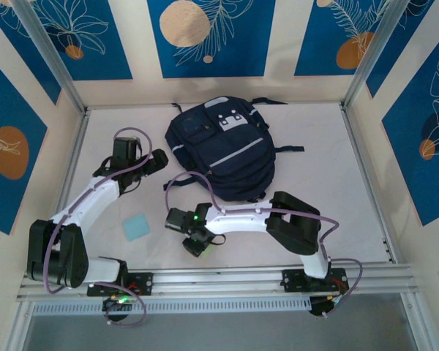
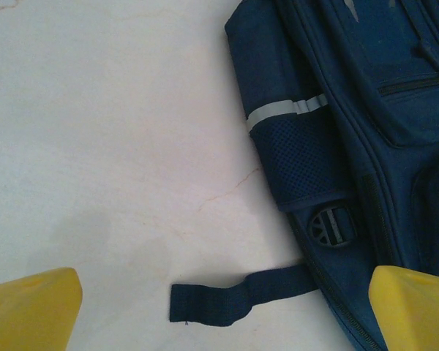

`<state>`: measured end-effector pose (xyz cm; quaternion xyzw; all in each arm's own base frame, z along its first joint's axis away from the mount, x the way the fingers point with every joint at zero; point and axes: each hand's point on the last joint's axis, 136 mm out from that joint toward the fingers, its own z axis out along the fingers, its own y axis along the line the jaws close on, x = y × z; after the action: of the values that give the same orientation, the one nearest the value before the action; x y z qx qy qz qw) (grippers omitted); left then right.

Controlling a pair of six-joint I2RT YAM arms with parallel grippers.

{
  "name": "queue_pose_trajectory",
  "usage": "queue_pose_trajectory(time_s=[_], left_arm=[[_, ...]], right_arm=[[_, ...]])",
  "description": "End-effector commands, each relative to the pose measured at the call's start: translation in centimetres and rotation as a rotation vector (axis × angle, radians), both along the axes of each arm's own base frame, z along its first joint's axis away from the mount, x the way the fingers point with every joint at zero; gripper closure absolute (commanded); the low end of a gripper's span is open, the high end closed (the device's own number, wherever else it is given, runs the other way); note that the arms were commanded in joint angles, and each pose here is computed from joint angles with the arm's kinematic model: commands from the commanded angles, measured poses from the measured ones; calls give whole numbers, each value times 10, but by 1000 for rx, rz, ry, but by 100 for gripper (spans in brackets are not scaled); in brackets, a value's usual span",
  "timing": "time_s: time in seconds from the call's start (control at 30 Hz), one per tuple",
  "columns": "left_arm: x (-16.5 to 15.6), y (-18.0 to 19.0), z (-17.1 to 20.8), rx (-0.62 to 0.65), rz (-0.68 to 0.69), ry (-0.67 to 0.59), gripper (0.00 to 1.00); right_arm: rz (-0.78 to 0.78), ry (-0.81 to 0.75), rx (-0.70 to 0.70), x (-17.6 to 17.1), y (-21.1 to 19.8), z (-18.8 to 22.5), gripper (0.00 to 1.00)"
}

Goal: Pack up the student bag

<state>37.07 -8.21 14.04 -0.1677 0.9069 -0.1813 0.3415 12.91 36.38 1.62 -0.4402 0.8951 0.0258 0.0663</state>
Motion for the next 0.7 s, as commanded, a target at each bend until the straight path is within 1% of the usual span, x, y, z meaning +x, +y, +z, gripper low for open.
queue_pose_trajectory(time_s=[0.0,0.13,0.2,0.27,0.33,0.43,0.47,0.57,0.67], left_arm=[[-2,6,-3,7,16,31,0],[2,-6,8,-30,-32,7,0],[5,-17,17,-47,-73,-19,0],[7,-27,24,-27,-107,-33,0],[9,-37,31,20,-150,-50,2],[11,-64,43,86,-251,-83,5],[11,-76,46,101,-298,-99,9],[10,-113,52,154,-431,-145,18],[9,-148,52,240,-545,-184,21]], right_arm=[[-63,-16,-40,12,-20,5,51],[-147,-16,62,31,-22,44,51],[-215,-31,125,51,-32,70,51],[-294,-44,175,72,-48,91,51],[-390,-56,220,95,-69,110,51],[-553,-94,281,135,-109,133,50],[-613,-112,299,148,-126,141,50],[-783,-153,342,184,-174,159,51],[-942,-145,414,210,-216,166,52]])
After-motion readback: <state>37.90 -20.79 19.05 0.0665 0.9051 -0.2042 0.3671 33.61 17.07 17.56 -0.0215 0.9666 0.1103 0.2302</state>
